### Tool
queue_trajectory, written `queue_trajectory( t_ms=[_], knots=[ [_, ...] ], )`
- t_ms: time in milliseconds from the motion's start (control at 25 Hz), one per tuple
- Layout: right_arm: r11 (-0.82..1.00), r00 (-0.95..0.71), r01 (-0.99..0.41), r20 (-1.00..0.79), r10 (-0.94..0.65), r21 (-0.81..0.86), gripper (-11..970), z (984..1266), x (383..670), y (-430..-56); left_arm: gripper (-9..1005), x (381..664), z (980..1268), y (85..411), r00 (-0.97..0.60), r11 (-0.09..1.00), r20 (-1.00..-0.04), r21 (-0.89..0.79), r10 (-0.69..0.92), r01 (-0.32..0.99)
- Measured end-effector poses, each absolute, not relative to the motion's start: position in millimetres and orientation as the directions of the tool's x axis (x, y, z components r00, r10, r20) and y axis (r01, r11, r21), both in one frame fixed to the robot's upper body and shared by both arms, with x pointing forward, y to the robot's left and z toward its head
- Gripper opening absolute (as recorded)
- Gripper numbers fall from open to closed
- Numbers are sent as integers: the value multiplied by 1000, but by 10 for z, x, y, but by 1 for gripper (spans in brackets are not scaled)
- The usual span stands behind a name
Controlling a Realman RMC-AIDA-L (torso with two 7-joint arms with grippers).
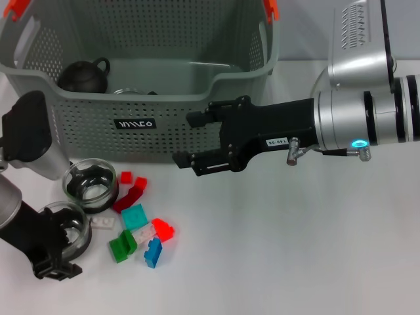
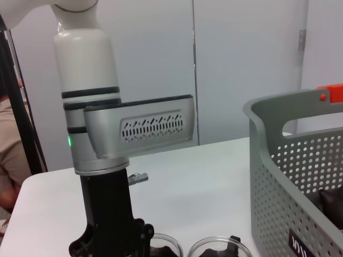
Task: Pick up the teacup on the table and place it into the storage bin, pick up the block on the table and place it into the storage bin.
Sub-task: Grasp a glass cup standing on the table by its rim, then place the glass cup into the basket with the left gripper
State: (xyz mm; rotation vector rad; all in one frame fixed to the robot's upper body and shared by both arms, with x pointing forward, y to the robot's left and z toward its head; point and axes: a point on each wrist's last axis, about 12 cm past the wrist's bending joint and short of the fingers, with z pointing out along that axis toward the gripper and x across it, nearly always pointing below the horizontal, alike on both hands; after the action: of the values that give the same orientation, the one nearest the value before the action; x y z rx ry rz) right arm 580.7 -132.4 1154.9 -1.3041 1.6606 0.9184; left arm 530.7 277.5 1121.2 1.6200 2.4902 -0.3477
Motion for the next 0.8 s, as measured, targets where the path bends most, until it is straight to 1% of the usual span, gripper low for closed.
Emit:
queue_trajectory(
  t_ms=[120, 280, 440, 800],
  knots=[
    [199, -133, -978, -913, -385, 58, 805, 11549, 5807, -1324, 346, 5315, 11208, 2774, -405, 390, -251, -109, 879, 914],
    [199, -133, -978, -914, -384, 58, 805, 11550, 5807, -1324, 314, 5326, 11210, 2779, -410, 397, -257, -103, 875, 912],
    [202, -133, -978, -915, -382, 58, 805, 11553, 5811, -1329, 282, 5345, 11224, 2788, -437, 425, -269, -103, 858, 899],
    [202, -137, -977, -915, -379, 63, 804, 11554, 5811, -1339, 115, 5335, 11215, 2779, -439, 426, -264, -107, 859, 898]
  ],
)
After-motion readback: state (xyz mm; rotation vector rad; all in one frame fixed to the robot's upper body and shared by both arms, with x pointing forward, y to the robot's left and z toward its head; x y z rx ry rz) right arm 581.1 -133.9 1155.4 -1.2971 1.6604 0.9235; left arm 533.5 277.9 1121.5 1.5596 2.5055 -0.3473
